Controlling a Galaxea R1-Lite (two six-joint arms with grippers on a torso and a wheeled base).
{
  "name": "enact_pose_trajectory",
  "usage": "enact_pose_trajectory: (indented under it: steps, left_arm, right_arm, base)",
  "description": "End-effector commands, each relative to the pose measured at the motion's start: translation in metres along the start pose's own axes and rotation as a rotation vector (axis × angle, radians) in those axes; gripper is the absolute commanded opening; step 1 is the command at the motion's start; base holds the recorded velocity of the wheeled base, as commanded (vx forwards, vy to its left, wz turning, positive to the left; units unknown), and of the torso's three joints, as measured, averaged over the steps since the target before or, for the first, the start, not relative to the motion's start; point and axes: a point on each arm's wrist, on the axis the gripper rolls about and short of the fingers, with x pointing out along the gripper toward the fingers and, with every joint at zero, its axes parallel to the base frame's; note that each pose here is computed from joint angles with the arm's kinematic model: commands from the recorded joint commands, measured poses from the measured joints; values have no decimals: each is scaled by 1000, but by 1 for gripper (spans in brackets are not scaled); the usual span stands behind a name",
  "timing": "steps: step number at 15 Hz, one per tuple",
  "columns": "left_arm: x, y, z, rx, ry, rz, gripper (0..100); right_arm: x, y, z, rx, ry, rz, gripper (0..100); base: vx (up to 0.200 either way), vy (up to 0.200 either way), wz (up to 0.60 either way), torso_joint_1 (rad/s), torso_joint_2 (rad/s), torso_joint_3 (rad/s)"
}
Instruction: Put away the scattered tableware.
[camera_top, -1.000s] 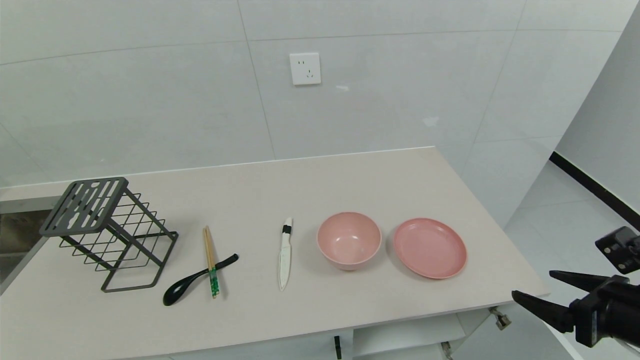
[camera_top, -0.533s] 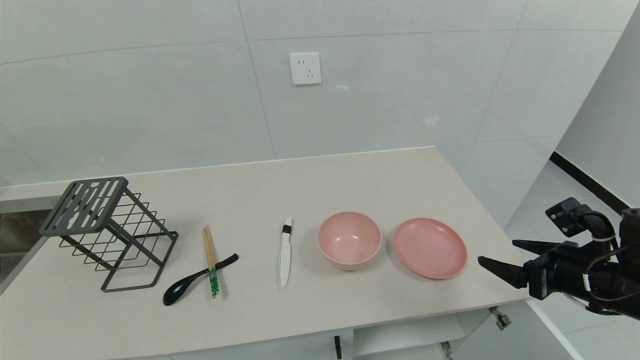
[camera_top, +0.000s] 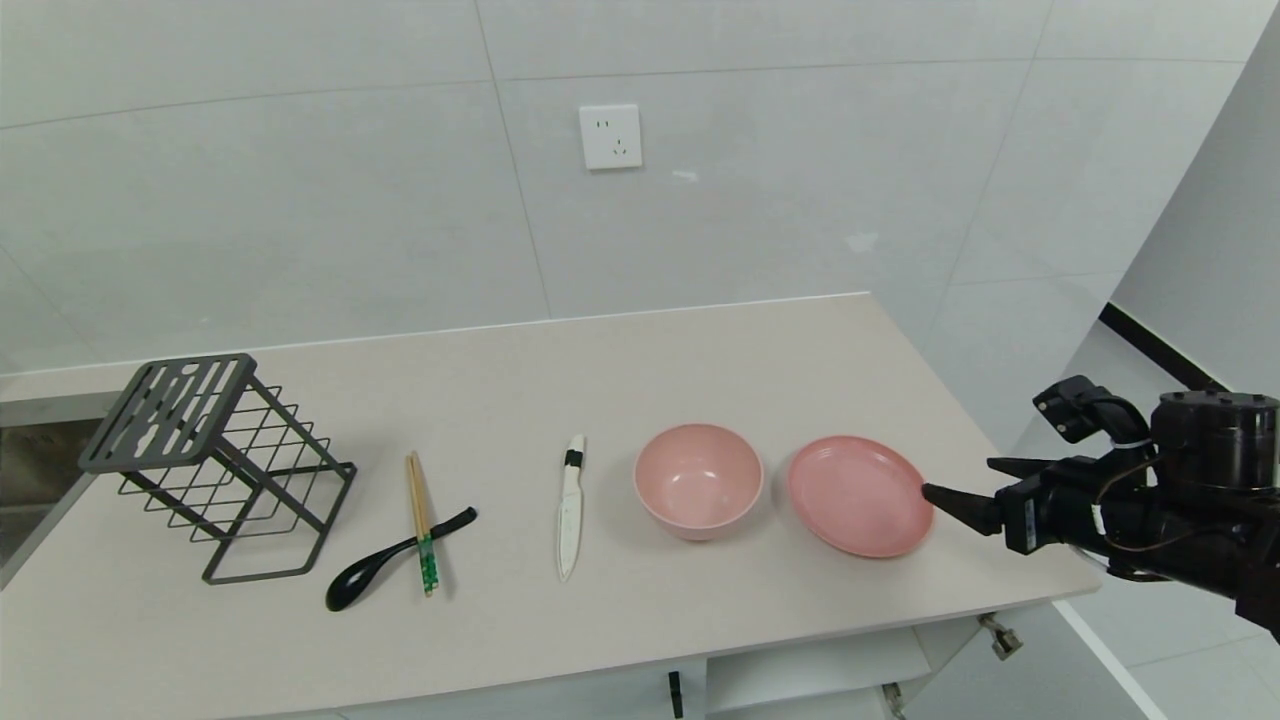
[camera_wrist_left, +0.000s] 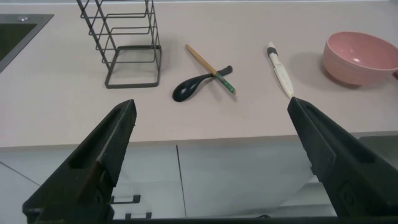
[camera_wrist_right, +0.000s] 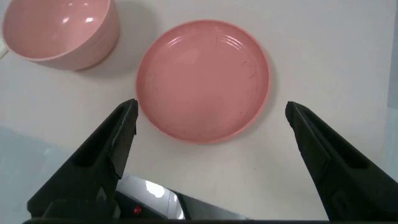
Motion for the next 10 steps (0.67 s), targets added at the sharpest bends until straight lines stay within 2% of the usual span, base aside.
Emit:
enact_pose_trajectory:
  steps: [1, 7, 10]
  left_arm:
    - [0, 0, 0, 0, 1, 1, 100]
    - [0, 0, 0, 0, 1, 1, 100]
    - [0, 0, 0, 0, 1, 1, 100]
  right_arm:
    - [14, -2, -8, 10, 40, 1, 100]
    - [46, -13, -21, 33, 94, -21, 100]
    - [74, -23, -26, 47, 79, -31, 100]
  base:
    - [0, 0, 0, 0, 0, 0]
    - [0, 0, 0, 0, 0, 0]
    - [0, 0, 0, 0, 0, 0]
